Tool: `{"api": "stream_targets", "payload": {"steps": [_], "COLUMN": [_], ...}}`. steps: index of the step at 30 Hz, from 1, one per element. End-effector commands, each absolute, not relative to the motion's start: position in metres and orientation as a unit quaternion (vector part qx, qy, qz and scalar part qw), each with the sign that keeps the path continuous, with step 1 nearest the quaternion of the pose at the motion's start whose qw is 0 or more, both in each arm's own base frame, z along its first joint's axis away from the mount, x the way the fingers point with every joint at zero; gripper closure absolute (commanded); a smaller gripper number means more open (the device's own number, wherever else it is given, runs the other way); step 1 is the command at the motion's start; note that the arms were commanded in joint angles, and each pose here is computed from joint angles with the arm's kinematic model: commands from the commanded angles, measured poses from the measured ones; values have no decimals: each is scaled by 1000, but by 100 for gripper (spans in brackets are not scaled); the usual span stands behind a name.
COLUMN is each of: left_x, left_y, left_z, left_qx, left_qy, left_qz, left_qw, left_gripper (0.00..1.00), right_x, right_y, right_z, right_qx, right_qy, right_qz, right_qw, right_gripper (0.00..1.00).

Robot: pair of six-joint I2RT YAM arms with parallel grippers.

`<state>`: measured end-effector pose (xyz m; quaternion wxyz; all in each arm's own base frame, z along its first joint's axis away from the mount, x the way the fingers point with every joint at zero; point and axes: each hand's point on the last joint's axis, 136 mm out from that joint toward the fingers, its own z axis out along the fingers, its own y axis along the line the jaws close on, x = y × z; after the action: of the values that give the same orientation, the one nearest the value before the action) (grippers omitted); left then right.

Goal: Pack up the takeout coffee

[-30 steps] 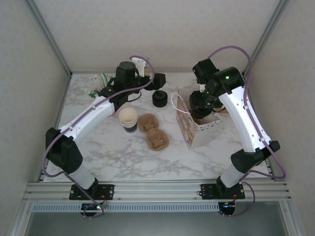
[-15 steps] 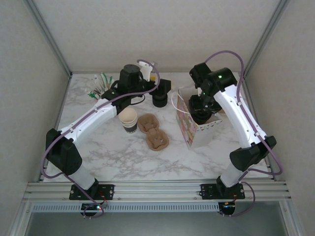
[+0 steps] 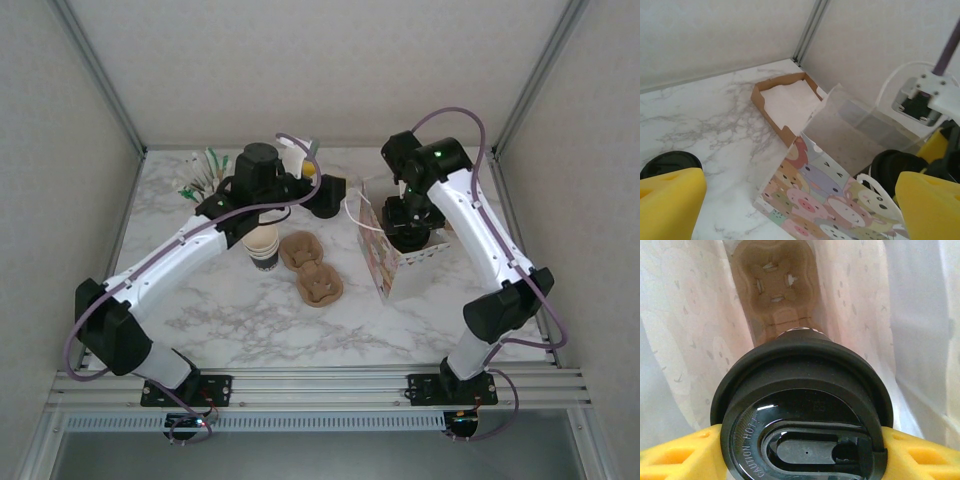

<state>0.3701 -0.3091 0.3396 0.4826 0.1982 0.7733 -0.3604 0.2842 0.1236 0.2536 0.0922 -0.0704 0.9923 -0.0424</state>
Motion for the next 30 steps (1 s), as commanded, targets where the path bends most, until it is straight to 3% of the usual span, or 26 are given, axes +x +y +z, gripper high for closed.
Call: {"api": "stream_targets", "payload": {"steps": [1,11,19,30], "left_x": [353,327,311,321], "left_y": [-311,-319,-339,-338], "left_z": [348,343,331,315], "left_qx": [215,220,229,212], "left_qy": [762,763,769,789], "left_qz": [-374,-401,-411,-382], "left_qw": [484,456,432,432], "left_gripper": [3,7,21,37], "right_x": [250,253,252,255], "right_y": [106,111,111,110], "right_z": [246,235,232,221], "right_qx": [-83,-87,-93,-97], "right_qy": [994,994,994,993], "right_qz": [-76,-67,-66,-62], "right_qw": [2,-1,0,-2], "right_gripper": [33,33,33,32]}}
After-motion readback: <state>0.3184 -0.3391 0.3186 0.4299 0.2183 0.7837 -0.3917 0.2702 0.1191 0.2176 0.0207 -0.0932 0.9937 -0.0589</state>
